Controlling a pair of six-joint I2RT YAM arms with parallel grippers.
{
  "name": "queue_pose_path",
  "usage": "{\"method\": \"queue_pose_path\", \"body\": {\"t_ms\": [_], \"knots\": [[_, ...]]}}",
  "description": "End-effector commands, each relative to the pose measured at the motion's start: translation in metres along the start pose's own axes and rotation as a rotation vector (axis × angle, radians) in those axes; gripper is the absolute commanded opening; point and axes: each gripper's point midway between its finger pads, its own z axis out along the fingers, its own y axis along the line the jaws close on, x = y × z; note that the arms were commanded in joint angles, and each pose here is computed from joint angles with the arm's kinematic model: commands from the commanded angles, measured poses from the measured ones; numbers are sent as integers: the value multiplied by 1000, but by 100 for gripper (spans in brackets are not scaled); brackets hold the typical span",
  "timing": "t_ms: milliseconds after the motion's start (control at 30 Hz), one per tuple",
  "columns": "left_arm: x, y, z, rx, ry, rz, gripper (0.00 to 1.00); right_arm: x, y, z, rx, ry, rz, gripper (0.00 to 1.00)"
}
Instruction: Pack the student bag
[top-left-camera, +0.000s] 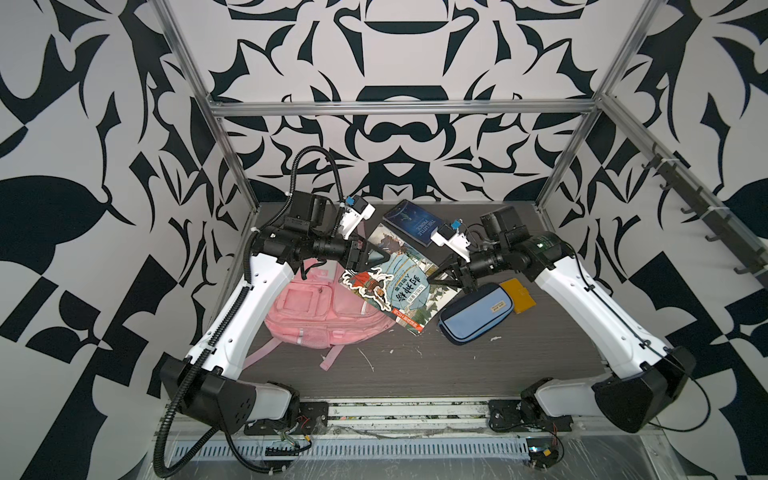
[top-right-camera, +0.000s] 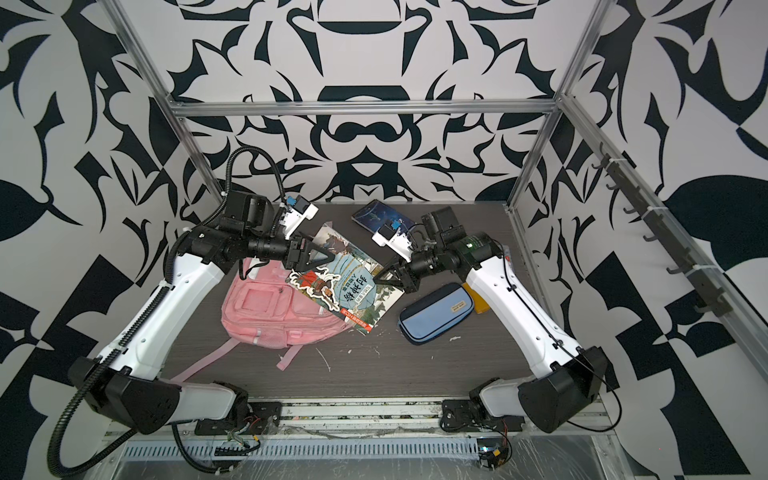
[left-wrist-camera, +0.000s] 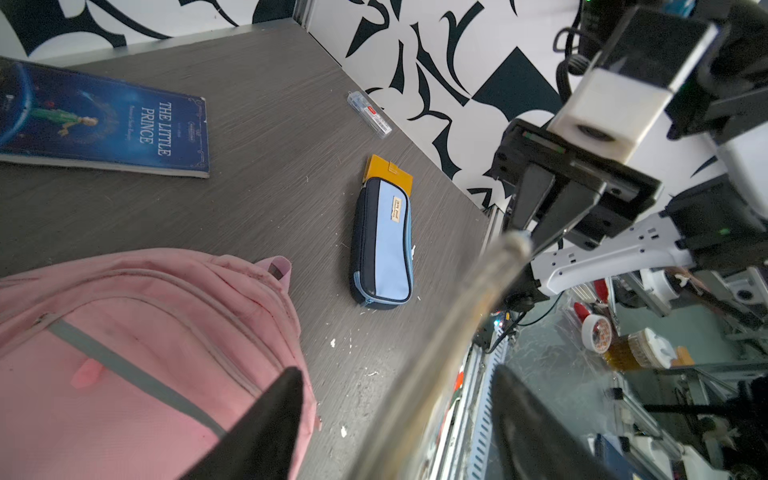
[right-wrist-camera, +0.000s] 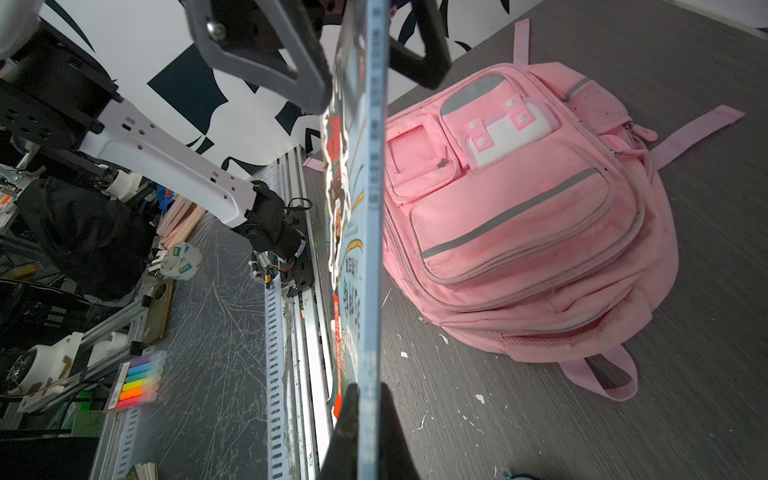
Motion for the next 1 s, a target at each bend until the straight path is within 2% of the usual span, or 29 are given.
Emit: {"method": "queue_pose_path", "body": {"t_ms": [0,300,367,467,567,667,733,833,933,967], "knots": [[15,-8,7,61,47,-48,54,-11,13,-5,-24,-41,-68,0],[19,-12,8,82,44,-57,1,-12,2,-9,66,-40,-105,0],[18,-13,8,84,21,-68,0,-17,-3,-13,123,-66,-133,1],[19,-14,7,92,-30,-89,0,-27,-10,-23,217,-120,-174,11],[20,-13,2,60,-83,-108,0,-35,-19,-27,276,-147,-169,26],[20,0,2,17,-110,-172,0,-41,-32,-27,320,-173,-130,39],[18,12,-1,-13,-130,-220,0,-46,-47,-30,357,-212,-78,55],[11,27,-8,-28,-170,-289,0,-56,-64,-35,384,-283,-13,69],[3,41,-17,-50,-205,-330,0,-65,-81,-44,436,-344,46,79],[0,43,-20,-50,-214,-338,0,-66,-88,-46,456,-356,71,80]]}}
